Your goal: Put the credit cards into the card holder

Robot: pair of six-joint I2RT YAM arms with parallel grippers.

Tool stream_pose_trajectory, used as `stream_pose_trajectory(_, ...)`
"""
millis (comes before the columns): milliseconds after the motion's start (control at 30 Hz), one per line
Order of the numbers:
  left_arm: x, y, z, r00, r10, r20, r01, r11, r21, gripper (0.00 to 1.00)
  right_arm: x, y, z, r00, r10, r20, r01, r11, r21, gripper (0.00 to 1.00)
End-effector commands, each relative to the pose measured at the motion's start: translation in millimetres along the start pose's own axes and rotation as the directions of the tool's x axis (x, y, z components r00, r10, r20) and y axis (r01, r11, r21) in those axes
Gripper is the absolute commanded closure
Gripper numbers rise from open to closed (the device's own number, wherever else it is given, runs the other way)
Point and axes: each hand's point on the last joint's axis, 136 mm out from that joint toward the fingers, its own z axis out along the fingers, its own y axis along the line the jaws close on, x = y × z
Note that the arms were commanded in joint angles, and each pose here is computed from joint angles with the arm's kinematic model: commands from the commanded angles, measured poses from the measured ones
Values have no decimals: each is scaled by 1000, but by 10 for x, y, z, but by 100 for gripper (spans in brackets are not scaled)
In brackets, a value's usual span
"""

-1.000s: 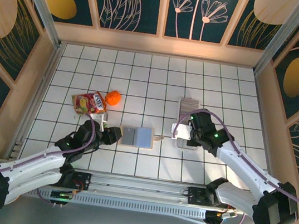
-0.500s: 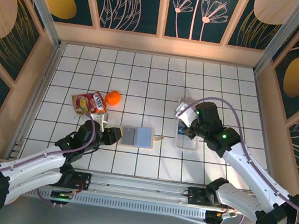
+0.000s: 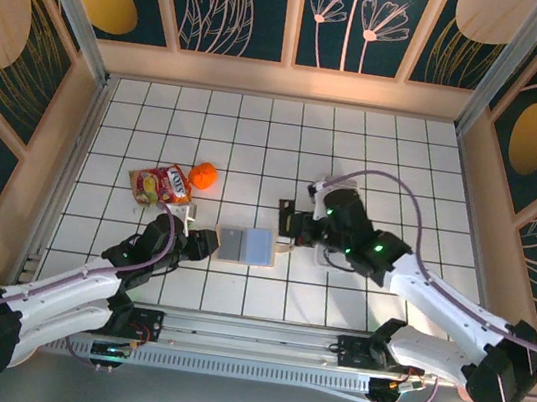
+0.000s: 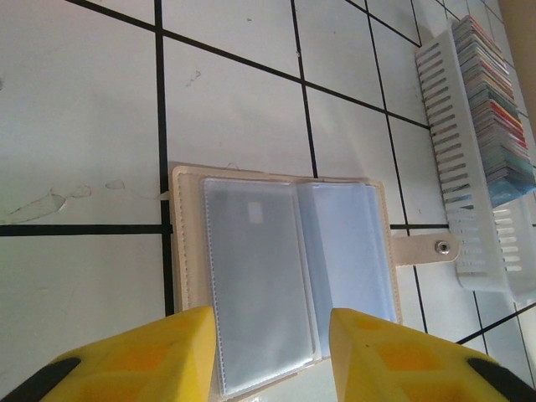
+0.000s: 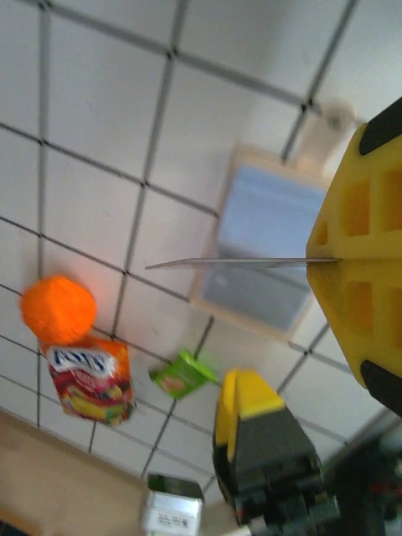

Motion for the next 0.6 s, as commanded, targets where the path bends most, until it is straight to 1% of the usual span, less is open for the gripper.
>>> stream_pose_trajectory(0, -15, -5, 6, 1000, 22, -15, -22, 999, -26, 62, -13, 316, 206, 987, 152, 50, -145, 983, -116, 100)
stream_pose_trajectory(67, -2, 6, 26, 999, 23, -26, -24, 999, -35, 65, 103, 315, 373, 985, 172, 24, -169, 980, -102, 100)
stream_pose_trajectory(167, 14, 19, 63, 999, 24, -40, -26, 999, -46, 69, 241, 269, 589, 984, 177, 14, -176, 982, -64, 100)
stream_pose_trajectory(300, 31, 40, 115, 998, 32, -59, -36, 997, -64, 71, 398, 101, 848, 981, 195, -24, -195, 981, 4, 100)
stream_pose_trajectory(567, 16, 117, 138, 998, 41, -50, -46, 994, -103, 73, 606, -19, 1146, 966, 247, -77, -245, 969, 24, 100)
